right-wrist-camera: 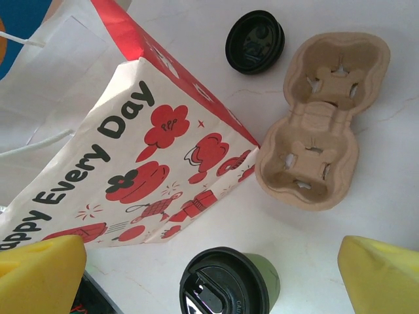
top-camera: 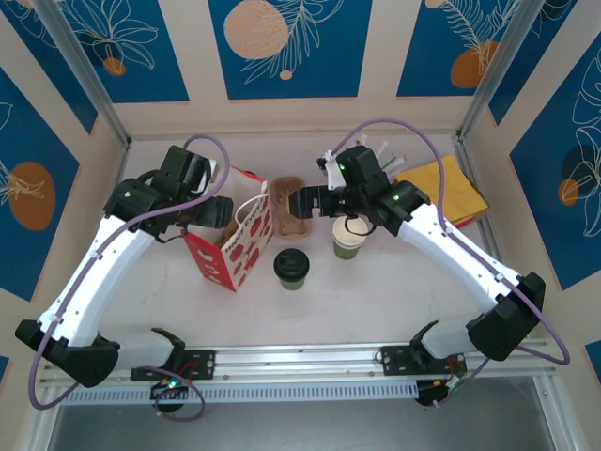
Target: Pack the takeout coffee
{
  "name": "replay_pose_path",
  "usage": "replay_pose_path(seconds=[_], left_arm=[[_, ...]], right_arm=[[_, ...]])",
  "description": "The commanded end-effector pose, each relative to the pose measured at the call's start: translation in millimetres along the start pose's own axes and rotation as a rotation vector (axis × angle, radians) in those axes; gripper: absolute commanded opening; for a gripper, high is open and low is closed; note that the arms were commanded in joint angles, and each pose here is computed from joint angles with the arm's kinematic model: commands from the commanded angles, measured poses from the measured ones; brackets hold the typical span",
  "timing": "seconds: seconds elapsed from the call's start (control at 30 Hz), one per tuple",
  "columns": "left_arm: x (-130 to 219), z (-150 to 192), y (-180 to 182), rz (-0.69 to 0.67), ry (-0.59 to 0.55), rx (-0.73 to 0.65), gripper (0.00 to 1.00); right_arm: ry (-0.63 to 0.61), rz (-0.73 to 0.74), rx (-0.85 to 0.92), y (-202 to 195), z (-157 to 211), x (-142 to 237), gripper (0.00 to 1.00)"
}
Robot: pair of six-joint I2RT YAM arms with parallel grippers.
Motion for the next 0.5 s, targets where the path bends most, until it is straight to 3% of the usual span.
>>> replay_pose_path(seconds=[0.0,0.23,0.3,0.47], left_arm=[[19,-5,0,0.051,-0.066,0.017,0.78],[28,-8,0,0.052,-0.091,0.025,0.8],[32,-9,1,0.052,-0.106,0.028,0.86],[39,-14,0,0.071,-0.129,0.034,0.88]], right_arm=[[-0.047,0.007,0.024,4,-9,14,0.99],[-0.075,0.018,0.013,0,-12,21,0.99],[-0.076,0.019,0.012,0,-11,22,0.99],[-0.076,0.022,0.006,-1,-12,21,0.99]])
Point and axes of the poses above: each hand's point on the last joint's axis, 136 mm out from that joint toward the fingers, its own x axis back along the fingers, its own y axis along the line the jaws close on, z = x × y, the point moved 10 cm from there along x, back along the fingers, and after that the axes turned 8 degrees about x, right-handed, at the moved point
